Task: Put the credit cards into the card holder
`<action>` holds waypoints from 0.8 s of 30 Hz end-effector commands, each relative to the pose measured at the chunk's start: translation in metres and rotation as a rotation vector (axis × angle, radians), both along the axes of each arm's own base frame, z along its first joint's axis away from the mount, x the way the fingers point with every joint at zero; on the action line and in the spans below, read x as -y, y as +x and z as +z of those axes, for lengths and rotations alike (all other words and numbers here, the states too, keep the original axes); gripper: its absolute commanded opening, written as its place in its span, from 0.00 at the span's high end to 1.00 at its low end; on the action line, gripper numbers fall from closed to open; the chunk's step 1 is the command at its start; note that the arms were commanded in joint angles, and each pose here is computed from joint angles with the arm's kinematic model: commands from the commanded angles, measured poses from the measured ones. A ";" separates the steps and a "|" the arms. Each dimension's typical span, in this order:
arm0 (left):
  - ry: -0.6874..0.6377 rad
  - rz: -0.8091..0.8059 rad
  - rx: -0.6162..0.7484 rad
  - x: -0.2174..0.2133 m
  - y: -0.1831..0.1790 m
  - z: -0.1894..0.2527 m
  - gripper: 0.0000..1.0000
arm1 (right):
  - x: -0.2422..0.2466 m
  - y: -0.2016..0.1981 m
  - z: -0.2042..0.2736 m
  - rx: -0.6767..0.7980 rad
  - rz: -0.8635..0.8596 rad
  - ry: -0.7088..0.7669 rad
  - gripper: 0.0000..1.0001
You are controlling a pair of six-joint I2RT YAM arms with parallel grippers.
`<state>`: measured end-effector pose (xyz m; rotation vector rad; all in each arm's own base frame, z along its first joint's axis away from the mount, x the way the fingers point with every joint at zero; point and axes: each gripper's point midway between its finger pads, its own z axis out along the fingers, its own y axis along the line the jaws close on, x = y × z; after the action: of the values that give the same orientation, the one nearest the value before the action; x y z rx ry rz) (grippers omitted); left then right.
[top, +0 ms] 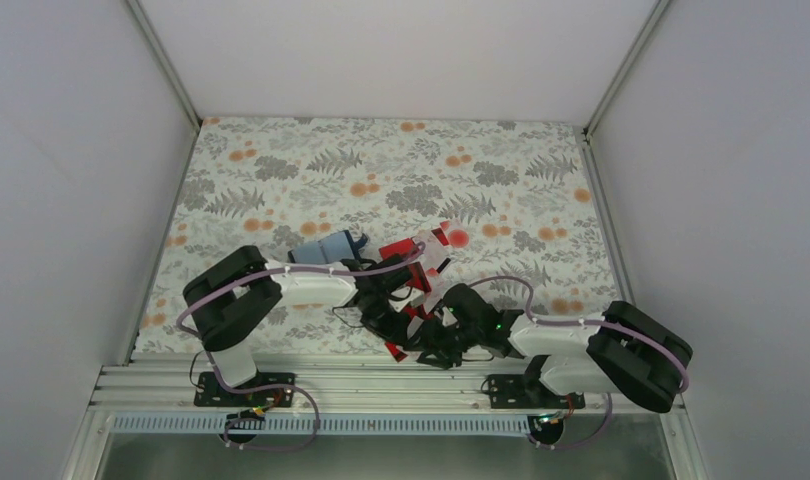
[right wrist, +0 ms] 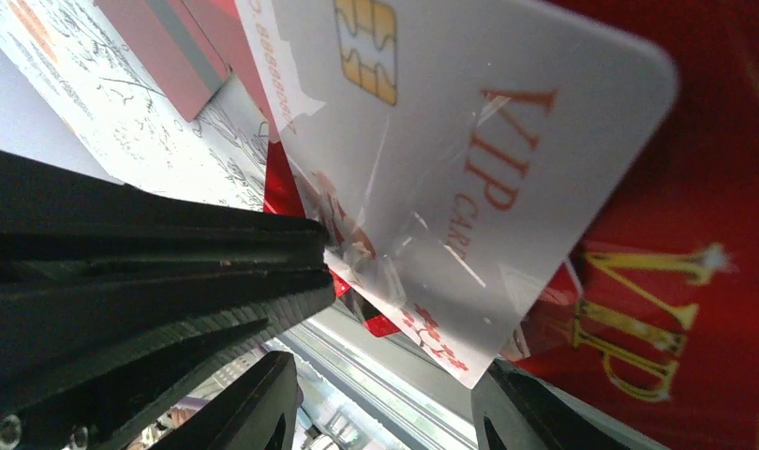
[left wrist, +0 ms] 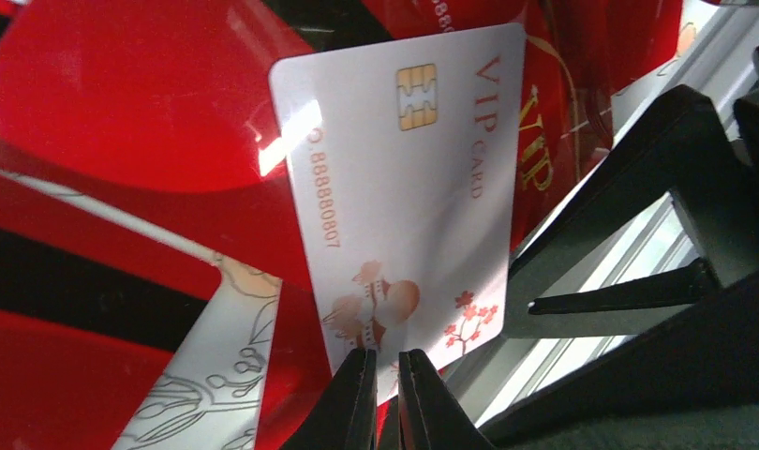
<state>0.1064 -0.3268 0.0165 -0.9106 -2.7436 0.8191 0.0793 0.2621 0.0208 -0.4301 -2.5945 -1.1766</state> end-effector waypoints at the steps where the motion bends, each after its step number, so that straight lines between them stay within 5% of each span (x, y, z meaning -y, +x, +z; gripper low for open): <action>1: -0.031 -0.023 -0.046 0.010 -0.010 -0.004 0.91 | 0.000 0.024 -0.002 0.109 -0.066 -0.041 0.53; 24: -0.226 -0.053 -0.091 0.030 -0.017 0.032 0.95 | -0.007 0.038 0.038 0.290 -0.050 0.055 0.71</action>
<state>0.0988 -0.3439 0.0261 -0.9147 -2.6629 0.9798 0.0903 0.2582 0.0342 -0.3542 -2.7087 -1.2389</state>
